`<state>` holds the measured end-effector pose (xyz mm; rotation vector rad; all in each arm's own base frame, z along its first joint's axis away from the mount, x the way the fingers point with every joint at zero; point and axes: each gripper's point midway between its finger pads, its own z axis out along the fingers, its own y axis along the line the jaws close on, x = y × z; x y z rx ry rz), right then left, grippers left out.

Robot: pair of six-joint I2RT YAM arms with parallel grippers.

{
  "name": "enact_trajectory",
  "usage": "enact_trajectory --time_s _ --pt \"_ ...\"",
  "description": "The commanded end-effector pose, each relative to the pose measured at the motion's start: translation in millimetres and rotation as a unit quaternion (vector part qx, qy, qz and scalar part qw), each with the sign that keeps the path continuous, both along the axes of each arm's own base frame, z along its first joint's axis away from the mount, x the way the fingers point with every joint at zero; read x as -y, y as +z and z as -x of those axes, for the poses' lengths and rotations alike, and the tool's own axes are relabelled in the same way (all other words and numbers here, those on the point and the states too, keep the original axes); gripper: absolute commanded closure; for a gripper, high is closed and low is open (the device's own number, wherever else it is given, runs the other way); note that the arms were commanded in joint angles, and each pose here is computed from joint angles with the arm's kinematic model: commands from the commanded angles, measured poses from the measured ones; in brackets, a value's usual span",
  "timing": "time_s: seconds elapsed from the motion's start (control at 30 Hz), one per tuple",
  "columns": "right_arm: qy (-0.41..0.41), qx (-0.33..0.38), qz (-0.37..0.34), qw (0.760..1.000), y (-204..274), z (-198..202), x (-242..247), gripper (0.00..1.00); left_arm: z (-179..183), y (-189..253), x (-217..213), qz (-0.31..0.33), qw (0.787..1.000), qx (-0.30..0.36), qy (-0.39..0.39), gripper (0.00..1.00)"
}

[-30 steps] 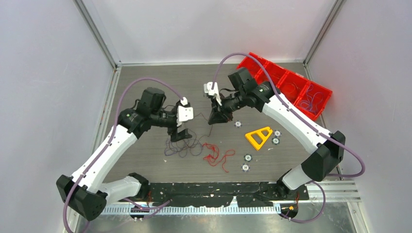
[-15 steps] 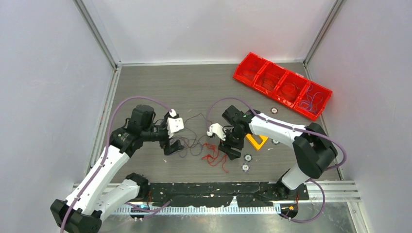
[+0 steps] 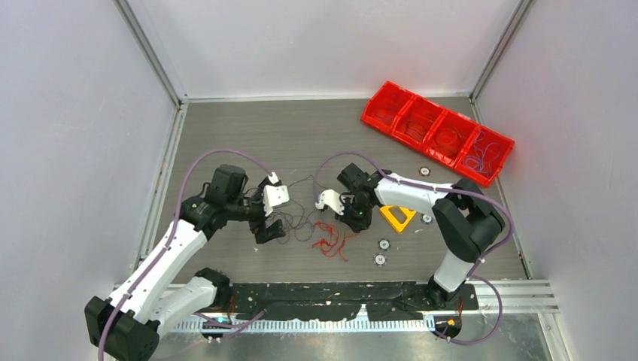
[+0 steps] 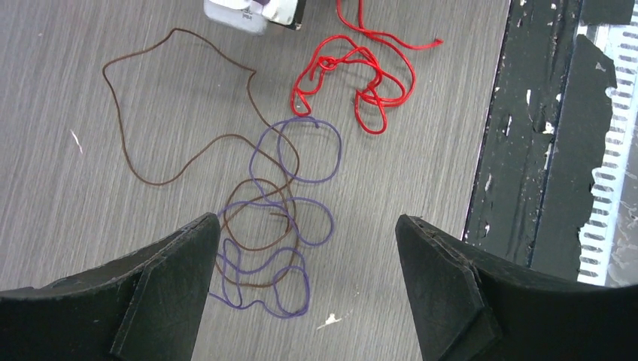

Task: Untangle the cables

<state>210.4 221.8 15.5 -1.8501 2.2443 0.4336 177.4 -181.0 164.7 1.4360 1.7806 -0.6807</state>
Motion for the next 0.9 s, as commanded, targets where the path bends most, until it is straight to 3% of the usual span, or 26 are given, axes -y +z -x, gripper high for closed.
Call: enact_trajectory --time_s 0.0,0.1,0.2,0.4,0.73,0.87 --pt "0.034 0.014 -0.026 0.999 21.7 10.6 0.8 0.94 -7.4 1.8 8.5 0.022 0.999 0.022 -0.015 0.11" --pt "0.034 0.073 -0.099 0.992 74.4 4.7 -9.2 0.95 -13.3 -8.2 14.2 0.012 0.999 0.039 -0.033 0.14" --pt "0.028 0.114 -0.153 0.981 117.5 4.5 -14.0 0.95 -20.3 -13.7 25.7 -0.003 0.996 0.069 -0.055 0.24" --pt "0.027 0.208 -0.27 0.94 223.0 14.3 -17.7 0.95 -32.3 -3.5 45.1 0.021 0.99 0.121 -0.068 0.34" --pt "-0.002 0.303 -0.392 0.868 365.3 18.0 -18.8 0.95 -35.0 0.5 67.6 0.036 0.982 0.151 -0.105 0.12" --pt "-0.014 0.331 -0.429 0.84 414.2 15.7 -20.1 0.95 -42.3 15.5 76.5 0.066 0.983 0.15 -0.078 0.06"
